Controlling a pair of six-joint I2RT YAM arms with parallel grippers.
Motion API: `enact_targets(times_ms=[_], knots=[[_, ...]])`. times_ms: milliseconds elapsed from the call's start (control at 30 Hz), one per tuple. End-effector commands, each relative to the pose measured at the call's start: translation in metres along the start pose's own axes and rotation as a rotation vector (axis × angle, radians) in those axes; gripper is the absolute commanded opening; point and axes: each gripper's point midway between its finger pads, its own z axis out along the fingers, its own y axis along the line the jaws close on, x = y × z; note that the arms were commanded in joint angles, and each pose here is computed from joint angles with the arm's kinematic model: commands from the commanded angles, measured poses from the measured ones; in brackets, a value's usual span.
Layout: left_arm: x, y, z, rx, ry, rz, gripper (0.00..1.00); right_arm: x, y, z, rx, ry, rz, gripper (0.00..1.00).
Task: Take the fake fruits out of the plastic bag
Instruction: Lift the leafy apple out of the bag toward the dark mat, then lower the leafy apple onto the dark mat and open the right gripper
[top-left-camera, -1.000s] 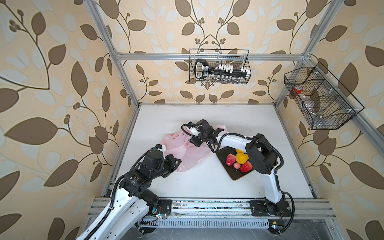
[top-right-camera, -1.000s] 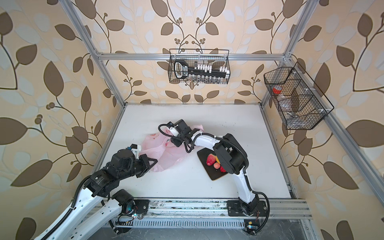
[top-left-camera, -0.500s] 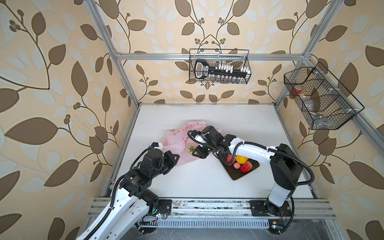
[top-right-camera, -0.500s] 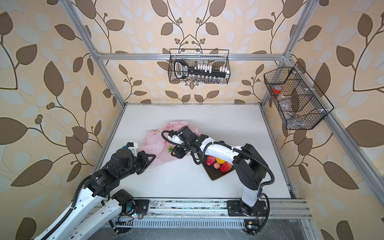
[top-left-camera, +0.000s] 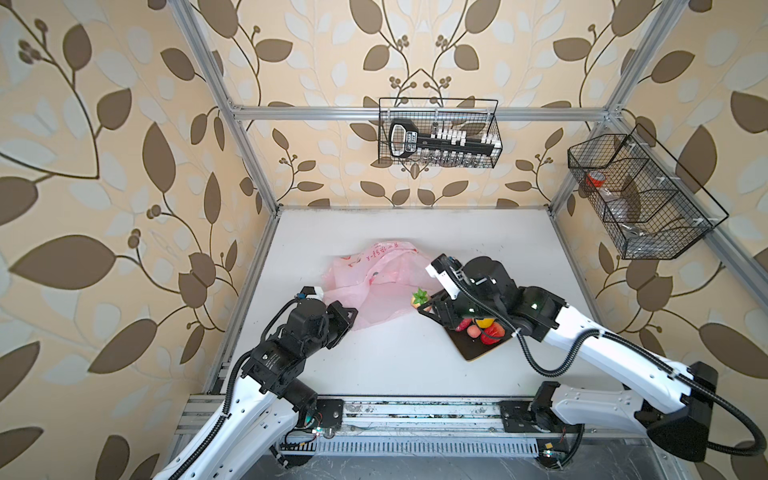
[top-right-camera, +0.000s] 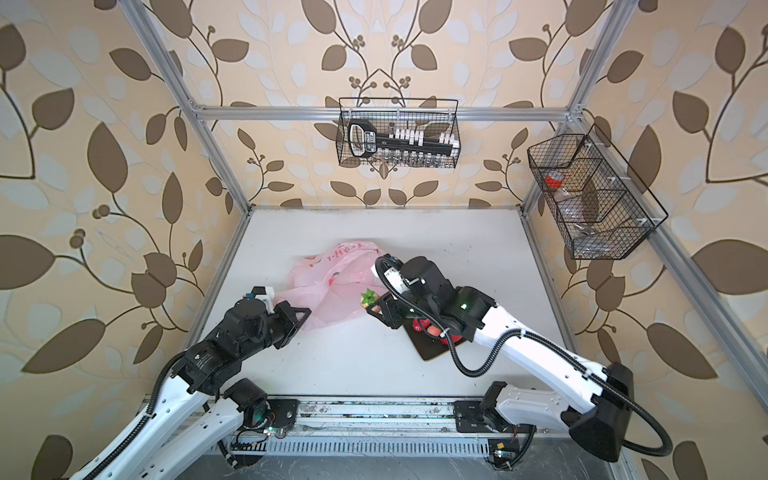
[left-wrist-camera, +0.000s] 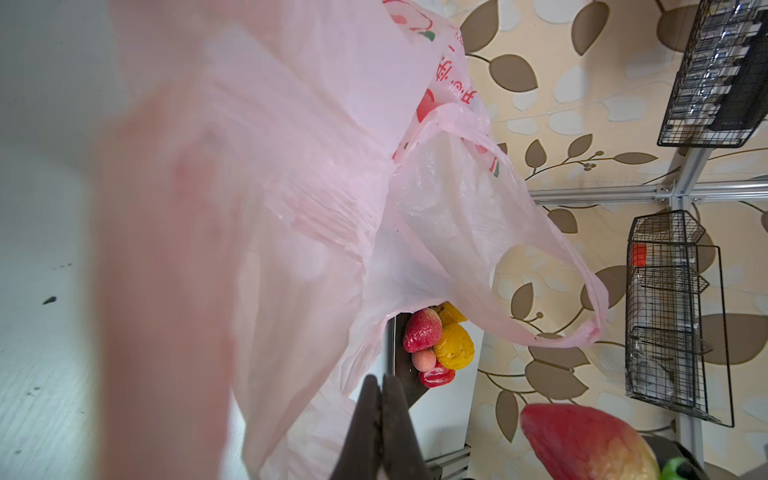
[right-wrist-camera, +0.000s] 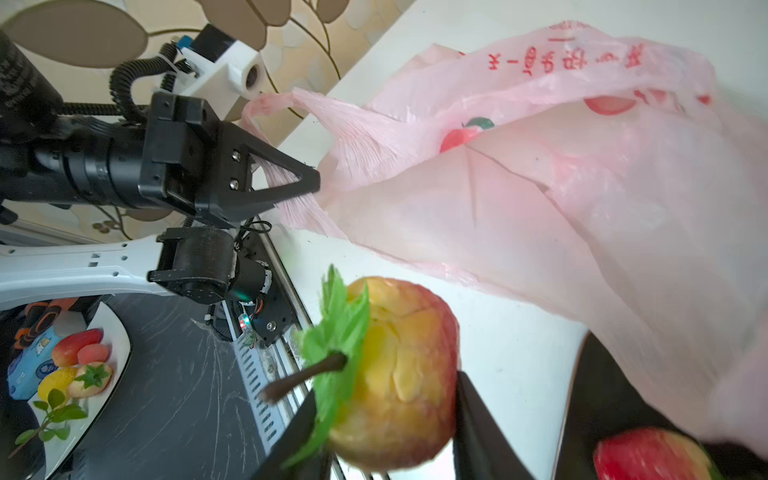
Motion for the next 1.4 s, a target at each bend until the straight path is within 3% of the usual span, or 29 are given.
enact_targets(times_ms=[0,267,533,667,767,933,1067,1200,1367], knots=[[-0.001,-0.003,0.005,0.017,-0.008,0.001,0.0,0.062,-0.035,-0.007,0.162,0.156,0.164,0.32],[0.002,-0.002,0.012,0.017,0.005,-0.003,0.0,0.139,-0.084,-0.012,0.37,0.189,0.455,0.32],[0.001,0.001,0.009,0.003,0.0,-0.005,0.0,0.164,-0.125,0.001,0.58,0.223,0.448,0.35],[0.001,0.004,0.008,-0.005,-0.005,-0.007,0.0,0.172,-0.131,0.01,0.604,0.258,0.431,0.46],[0.0,0.004,0.008,-0.007,-0.008,-0.01,0.0,0.171,-0.132,0.012,0.608,0.252,0.429,0.6],[-0.001,0.004,0.012,-0.012,-0.01,-0.016,0.0,0.165,-0.13,0.011,0.592,0.225,0.433,0.72],[-0.003,-0.001,0.02,-0.007,-0.012,-0.023,0.0,0.148,-0.124,0.001,0.562,0.165,0.449,0.75],[-0.008,-0.011,0.035,-0.003,-0.02,-0.021,0.0,0.109,-0.118,-0.021,0.525,0.021,0.455,0.76],[-0.019,-0.025,0.054,-0.014,-0.045,0.002,0.0,0.081,-0.146,-0.059,0.606,-0.111,0.483,0.76]])
